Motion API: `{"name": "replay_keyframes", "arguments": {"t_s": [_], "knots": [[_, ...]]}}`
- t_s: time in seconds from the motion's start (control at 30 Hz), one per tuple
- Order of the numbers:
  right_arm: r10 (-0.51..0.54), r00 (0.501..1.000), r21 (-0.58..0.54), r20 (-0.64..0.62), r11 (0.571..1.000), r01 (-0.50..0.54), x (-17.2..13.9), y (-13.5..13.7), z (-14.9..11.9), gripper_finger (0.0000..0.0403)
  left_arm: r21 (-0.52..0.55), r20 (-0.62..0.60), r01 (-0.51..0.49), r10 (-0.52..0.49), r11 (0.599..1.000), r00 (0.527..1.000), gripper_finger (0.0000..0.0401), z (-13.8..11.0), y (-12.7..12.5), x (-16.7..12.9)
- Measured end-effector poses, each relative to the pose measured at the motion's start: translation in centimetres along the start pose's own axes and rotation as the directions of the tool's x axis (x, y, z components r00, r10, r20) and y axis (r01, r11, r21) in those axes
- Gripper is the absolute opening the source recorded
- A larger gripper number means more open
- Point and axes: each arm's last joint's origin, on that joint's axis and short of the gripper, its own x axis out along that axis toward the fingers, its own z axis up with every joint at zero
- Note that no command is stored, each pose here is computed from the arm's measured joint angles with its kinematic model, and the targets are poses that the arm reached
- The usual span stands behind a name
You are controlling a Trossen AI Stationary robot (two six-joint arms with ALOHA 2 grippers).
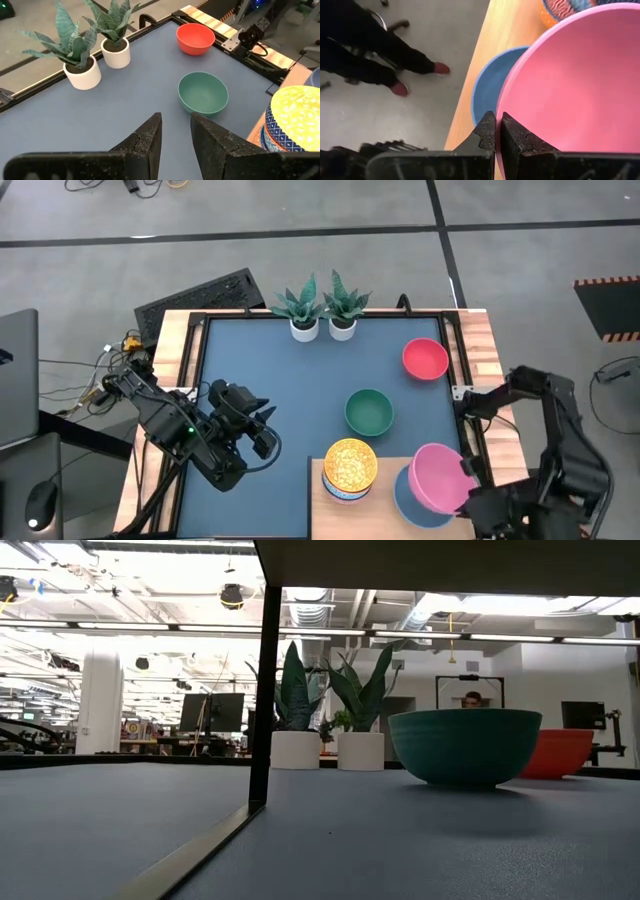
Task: Place and stack bowls onto a shelf
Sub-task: Stack the pink bowl on top of the blue bowl on the shelf
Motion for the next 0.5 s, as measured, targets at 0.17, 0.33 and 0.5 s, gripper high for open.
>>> {"name": "replay_keyframes", "arguments": {"t_s": [0.17, 0.33, 0.5], "knots": [[-0.030, 0.999, -0.049, -0.039, 0.998, 0.028, 0.8, 1.1, 0.4, 0.0027, -0.024, 0.000, 0.000, 0.000, 1.000, 1.000, 0.0089, 0.0, 0.0, 0.0], [-0.027, 0.995, -0.107, -0.096, 0.994, 0.017, 2.0, 2.0, 0.6, 0.0027, -0.030, -0.020, 0.006, -0.007, 1.000, 1.000, 0.0089, -0.1, 0.0, 0.0], [-0.041, 0.990, -0.148, -0.133, 0.989, 0.021, 3.2, 2.2, 0.9, 0.0027, -0.032, -0.023, 0.007, -0.007, 0.999, 1.000, 0.0089, -0.1, 0.0, 0.0]]}}
